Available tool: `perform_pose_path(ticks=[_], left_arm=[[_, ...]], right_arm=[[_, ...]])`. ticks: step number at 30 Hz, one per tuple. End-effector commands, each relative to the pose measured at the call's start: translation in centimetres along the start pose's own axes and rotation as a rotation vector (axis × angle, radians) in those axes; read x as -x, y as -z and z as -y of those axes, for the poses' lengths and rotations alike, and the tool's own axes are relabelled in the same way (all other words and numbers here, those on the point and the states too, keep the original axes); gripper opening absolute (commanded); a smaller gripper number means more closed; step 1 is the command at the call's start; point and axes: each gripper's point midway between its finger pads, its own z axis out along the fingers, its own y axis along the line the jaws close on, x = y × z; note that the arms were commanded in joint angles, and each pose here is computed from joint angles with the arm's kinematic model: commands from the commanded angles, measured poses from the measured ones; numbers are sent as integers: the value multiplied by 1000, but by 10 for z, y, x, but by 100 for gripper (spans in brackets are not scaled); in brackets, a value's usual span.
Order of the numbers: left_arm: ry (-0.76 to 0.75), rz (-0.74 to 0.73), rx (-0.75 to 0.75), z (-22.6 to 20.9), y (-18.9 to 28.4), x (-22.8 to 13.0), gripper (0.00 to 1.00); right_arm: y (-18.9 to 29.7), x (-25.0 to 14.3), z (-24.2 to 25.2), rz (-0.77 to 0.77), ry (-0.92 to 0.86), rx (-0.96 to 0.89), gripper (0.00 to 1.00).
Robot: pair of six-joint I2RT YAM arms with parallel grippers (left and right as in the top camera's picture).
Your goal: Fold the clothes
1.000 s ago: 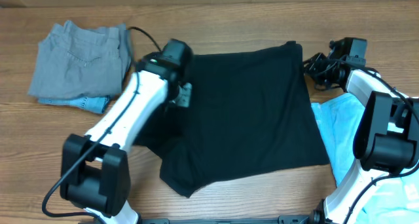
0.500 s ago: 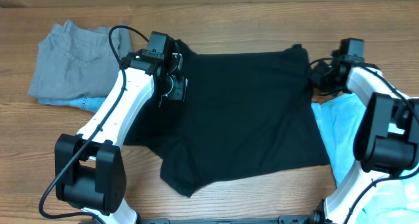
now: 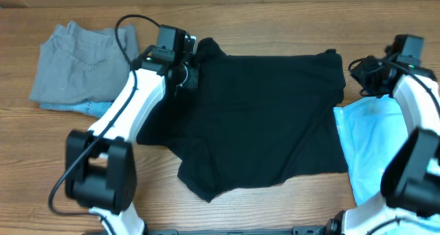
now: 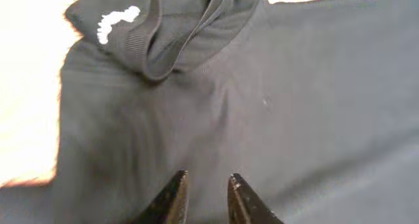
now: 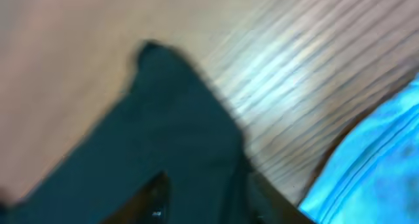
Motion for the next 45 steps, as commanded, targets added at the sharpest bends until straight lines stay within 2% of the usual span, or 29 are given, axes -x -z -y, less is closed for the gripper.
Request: perform_pose_path(ticks=[1,6,10,12,16,21,25,28,30,33,37,38,42,45], left_arm=[[-1,-55,-16,-4,-45,-13,7],[-50,-54,-16,-13,-90,-19,5],[-31,25,43,-39,-114,-5,4],[75,104,127,-81,-126,11,4],[177,157,96,-112,-127,37,4],[200,304,-41,-125,-88,110,5],[146,344,-75,-118,-54,148,6],[85,331,-96,-106,-28,164,12],[49,314,-104,-97,-11,170,18],[27,275,-103,-88,24,175,26],[37,227,-108,-76,64,169,41],[42,210,-108,-72,77,165,47],[47,193,-109,-60,120,155,49],[23,206,-92,-50,157,148,45]], right_arm=[[56,-1,-46,21,35,182,34],[105,-25,-67,-23,56,281,34],[125,-42,-71,-51,98,294,35],[124,-65,-73,-124,130,278,35],[119,-82,-78,-164,180,251,35],[107,-101,-78,-184,254,140,40],[98,-106,-72,-190,274,75,41],[86,-105,-54,-188,247,-13,43],[75,-108,-37,-195,209,-92,42],[51,-121,-18,-249,191,-153,26],[18,-134,-3,-295,167,-184,15],[7,-136,1,-304,158,-193,13],[-29,-138,16,-312,132,-237,6],[-43,-133,51,-262,70,-418,4]])
